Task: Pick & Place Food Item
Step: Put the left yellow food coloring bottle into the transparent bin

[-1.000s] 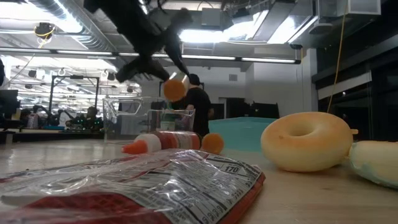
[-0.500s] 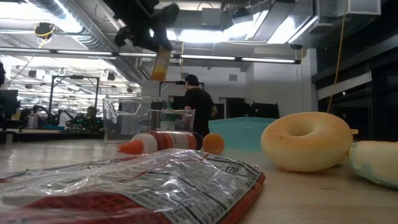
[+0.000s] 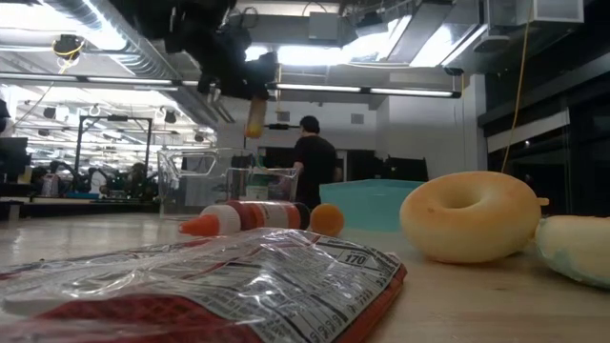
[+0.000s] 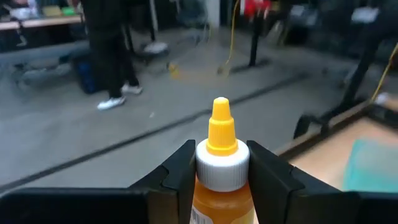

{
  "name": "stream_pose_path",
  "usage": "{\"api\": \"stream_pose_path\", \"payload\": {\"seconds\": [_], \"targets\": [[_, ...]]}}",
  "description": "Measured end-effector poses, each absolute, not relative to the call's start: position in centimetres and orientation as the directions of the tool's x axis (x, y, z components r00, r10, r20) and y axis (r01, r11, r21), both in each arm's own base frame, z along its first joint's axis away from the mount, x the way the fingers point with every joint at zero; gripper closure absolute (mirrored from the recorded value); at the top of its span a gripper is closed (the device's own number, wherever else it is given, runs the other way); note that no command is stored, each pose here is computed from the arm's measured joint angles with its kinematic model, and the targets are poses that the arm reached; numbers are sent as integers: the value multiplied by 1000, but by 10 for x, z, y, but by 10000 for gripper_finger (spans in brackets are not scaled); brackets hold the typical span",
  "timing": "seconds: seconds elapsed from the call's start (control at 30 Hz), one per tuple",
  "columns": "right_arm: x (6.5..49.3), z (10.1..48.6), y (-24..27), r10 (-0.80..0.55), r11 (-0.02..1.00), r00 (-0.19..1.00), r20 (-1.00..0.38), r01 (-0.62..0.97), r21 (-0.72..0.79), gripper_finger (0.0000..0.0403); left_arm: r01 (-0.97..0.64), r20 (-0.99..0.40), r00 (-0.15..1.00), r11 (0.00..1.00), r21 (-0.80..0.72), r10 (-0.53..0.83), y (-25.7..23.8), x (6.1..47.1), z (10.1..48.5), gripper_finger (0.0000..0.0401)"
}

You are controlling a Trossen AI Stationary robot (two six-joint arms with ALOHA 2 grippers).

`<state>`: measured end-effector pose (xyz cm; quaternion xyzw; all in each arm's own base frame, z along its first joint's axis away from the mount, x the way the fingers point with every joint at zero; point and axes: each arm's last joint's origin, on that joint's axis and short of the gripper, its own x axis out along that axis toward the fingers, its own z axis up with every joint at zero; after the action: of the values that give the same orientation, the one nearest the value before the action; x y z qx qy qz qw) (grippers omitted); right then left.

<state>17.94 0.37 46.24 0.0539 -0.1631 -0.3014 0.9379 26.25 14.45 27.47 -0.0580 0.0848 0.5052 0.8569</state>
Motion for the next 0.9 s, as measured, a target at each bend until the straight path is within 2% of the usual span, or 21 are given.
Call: {"api": "stream_pose_path", "payload": {"seconds": [0.07,0.13,0.23,0.6,0.9], "targets": [[179,462,3,-590,808,761,271,549,216,234,-893,-163,449,448,-44,879,156,256,267,289],[179,462,3,-599,800,754,268,554,231,234,-920,-180,389,391,-29,903,165,246,258,289],[179,462,3,-601,798,753,267,548,250,234,-933,-191,350,359,15,917,173,236,250,289],[179,462,1,-612,787,744,266,544,290,234,-865,-216,487,501,11,846,184,244,228,289],[179,462,0,-621,779,738,265,546,309,234,-848,-200,519,530,1,831,186,261,207,289]]}}
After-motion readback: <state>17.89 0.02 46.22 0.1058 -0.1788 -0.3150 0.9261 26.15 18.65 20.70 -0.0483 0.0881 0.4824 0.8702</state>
